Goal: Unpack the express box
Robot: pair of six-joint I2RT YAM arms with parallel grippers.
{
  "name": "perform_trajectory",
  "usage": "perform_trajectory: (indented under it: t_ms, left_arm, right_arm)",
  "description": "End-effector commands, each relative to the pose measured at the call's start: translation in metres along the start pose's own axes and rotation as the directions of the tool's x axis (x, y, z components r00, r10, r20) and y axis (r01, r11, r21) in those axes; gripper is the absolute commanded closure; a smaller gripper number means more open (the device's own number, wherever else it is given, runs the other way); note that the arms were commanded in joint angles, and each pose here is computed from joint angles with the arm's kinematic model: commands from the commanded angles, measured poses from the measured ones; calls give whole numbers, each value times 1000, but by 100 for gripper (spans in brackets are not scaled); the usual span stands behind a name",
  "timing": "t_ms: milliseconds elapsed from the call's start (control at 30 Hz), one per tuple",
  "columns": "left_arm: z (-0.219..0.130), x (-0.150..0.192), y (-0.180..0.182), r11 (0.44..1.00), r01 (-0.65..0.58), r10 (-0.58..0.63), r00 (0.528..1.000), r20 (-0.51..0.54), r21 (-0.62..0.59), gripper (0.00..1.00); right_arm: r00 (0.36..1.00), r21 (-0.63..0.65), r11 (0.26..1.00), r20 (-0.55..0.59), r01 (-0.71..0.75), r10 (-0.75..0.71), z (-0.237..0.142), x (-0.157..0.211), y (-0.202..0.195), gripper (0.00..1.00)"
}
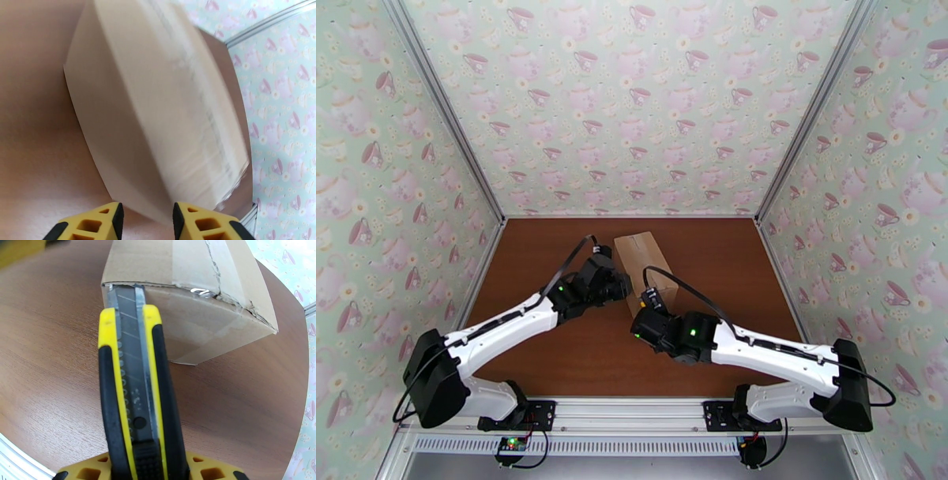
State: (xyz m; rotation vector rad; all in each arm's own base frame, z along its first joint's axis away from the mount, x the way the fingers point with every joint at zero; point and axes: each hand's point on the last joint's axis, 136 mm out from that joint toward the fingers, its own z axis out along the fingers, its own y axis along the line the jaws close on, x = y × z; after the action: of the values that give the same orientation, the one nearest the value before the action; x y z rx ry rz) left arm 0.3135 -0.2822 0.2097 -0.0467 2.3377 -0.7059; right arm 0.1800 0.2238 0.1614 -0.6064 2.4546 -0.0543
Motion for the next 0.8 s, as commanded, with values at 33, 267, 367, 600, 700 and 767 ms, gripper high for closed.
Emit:
perform_trajectory:
  t_ms: [33,267,367,600,700,767]
  left_arm:
    - [-7,-29,-7,998,-67,67,997,45,-9,58]
    - [18,-53,-17,995,-103,103,994,37,5,58]
    - [32,-60,-27,993,-113,112,993,19,29,59]
    - [64,-60,-42,991,-108,110,994,-23,76,59]
    - [75,-57,-37,993,-106,108,993,-43,48,60]
    - [79,-57,-32,994,-106,107,993,-47,26,60]
  right_arm:
    - [999,-22,1000,34,-12,13,-6,-4,1,100]
    - [999,-30,999,44,-23,24,-8,-7,2,100]
    - [999,-34,999,46,-22,23,-7,-7,3,100]
    - [999,-41,999,50,-19,21,-7,-10,6,100]
    - [999,-41,999,51,-12,14,-7,-12,7,100]
    - [999,-41,999,50,-11,13,-7,-12,7,100]
